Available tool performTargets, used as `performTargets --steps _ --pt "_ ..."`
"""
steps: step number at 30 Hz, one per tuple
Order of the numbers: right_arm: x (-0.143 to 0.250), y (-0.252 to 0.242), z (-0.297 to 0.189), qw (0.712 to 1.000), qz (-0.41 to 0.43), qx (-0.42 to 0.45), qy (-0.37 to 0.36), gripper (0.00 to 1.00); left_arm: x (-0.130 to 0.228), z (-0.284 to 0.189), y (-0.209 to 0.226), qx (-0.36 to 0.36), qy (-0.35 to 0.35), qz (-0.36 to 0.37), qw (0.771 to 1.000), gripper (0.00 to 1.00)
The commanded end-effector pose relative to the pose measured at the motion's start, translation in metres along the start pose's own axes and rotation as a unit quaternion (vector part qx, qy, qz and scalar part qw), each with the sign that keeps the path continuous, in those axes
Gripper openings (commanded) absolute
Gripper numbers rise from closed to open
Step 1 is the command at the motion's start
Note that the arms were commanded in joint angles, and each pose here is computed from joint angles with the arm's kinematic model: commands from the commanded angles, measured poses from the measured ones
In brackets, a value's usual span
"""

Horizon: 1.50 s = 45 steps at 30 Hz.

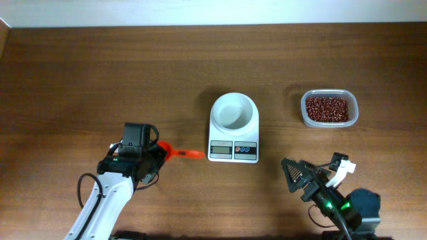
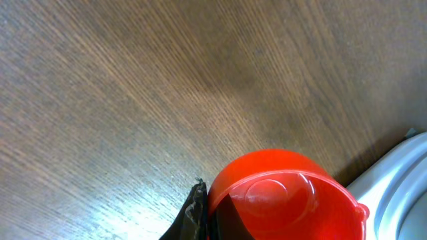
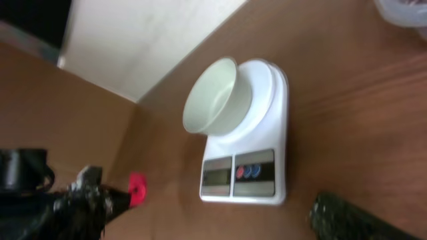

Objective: Scoop and weigh 50g on scale
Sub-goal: 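Grasp the scoop handle with the right gripper from the left gripper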

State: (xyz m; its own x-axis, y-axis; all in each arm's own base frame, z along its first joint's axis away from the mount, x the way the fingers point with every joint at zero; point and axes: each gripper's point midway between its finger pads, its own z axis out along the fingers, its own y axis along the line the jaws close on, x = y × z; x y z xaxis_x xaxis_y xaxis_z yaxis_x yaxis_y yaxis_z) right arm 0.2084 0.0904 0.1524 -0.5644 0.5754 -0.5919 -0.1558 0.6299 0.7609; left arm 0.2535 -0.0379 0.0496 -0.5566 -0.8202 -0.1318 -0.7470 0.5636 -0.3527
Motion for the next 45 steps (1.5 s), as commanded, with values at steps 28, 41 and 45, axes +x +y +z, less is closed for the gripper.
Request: performTargets --steps 28,41,45 --pt "0.136 0.102 0.102 0.95 -0.041 -0.077 0.301 0.6 0.118 -0.012 -0.027 0.038 0.172 0.07 0.982 0.0" --pt "0.14 0.105 0.099 0.945 -0.028 -0.084 0.316 0.15 0.122 -0.013 -0.038 0.06 0.172 0.075 0.98 0.0" --pt "0.14 0.105 0.099 0.945 -0.028 -0.084 0.316 0.08 0.122 -0.013 -0.038 0.059 0.172 0.075 0.98 0.0"
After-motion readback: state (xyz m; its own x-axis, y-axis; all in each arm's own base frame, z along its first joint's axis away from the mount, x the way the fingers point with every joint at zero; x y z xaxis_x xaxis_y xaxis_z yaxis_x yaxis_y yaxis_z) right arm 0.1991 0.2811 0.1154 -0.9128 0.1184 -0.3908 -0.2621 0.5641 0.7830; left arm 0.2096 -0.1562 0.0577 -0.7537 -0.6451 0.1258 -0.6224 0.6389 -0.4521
